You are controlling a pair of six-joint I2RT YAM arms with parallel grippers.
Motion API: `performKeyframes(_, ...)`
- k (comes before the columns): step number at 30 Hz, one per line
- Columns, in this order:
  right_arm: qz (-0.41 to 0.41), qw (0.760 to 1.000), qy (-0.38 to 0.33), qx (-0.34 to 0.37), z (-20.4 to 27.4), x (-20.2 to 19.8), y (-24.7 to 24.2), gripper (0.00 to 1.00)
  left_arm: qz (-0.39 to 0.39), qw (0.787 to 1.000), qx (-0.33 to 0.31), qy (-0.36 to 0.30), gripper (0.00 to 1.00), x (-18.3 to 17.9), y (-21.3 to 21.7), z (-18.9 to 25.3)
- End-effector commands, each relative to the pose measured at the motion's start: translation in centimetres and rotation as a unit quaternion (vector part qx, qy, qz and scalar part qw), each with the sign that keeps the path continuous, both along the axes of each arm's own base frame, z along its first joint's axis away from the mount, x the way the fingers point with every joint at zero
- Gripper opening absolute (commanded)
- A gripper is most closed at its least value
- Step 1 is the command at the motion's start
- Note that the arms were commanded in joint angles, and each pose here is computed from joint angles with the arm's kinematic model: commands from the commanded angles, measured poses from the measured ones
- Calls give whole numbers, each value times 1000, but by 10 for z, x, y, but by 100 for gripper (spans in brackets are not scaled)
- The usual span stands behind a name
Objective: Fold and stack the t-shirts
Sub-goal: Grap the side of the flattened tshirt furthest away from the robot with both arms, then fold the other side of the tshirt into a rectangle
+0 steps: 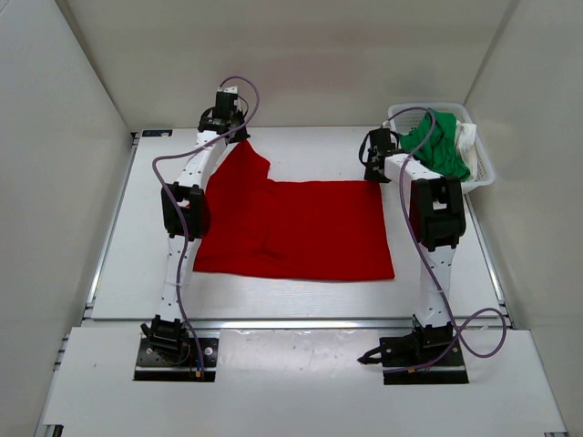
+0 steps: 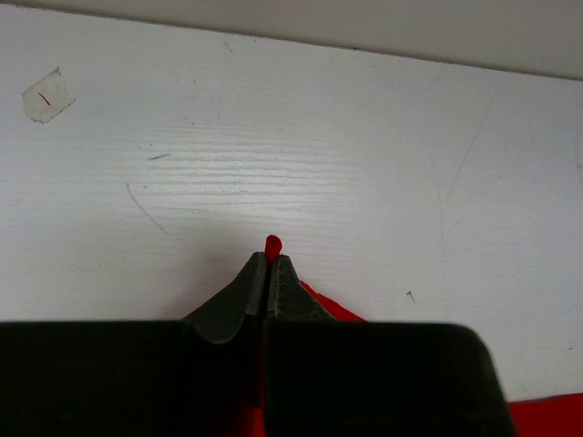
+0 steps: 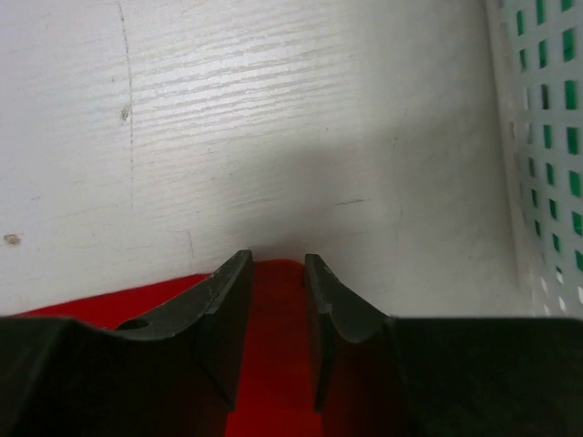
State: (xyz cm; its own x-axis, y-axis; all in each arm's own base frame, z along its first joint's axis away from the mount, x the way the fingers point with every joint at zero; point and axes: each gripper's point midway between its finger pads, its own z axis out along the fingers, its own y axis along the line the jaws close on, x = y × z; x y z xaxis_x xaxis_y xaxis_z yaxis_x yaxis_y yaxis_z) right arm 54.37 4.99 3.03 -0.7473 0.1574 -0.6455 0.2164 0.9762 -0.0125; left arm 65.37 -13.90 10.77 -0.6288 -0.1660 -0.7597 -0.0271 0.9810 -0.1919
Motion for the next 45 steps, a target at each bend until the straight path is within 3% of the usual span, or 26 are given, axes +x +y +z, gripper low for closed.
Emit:
performKeyframes(1, 0, 1000, -5, 16, 6, -4, 6, 28, -2, 999, -14, -51, 0, -4, -2, 70)
performKeyframes(5, -6, 1000, 4, 19, 3, -6, 4, 23, -1, 999, -12, -50, 0, -5, 0, 69)
performKeyframes(9, -15, 1000, -5, 14, 12, -6, -2, 0, -2, 998, -15, -62, 0, -6, -2, 85)
performKeyframes(17, 10, 998, -20, 54, 49, -32, 9, 0, -10, 998, -21, -62, 0, -33, -3, 107)
performKeyframes(19, 13, 998, -8, 66, 47, -58, 8, 0, 5, 998, -42, -48, 0, -63, 15, 100)
performKeyframes(20, 7, 997, -5, 73, 44, -62, 6, 1, 14, 993, -60, -97, 0, -68, 29, 140)
performKeyframes(21, 8, 997, 0, 82, 45, -73, 7, 0, 26, 992, -75, -101, 0, -84, 44, 141)
performKeyframes(22, 13, 996, 1, 86, 46, -80, 11, 0, 34, 993, -81, -74, 0, -98, 50, 114)
performKeyframes(27, 1, 995, 25, 96, 40, -105, 3, 0, 58, 994, -75, -55, 0, -149, 82, 114)
performKeyframes(33, -4, 994, 22, 110, 43, -135, -2, 0, 56, 996, -68, -33, 0, -206, 89, 109)
performKeyframes(45, -7, 995, 19, 101, 42, -153, -3, 0, 64, 997, -32, 17, 0, -302, 93, 51)
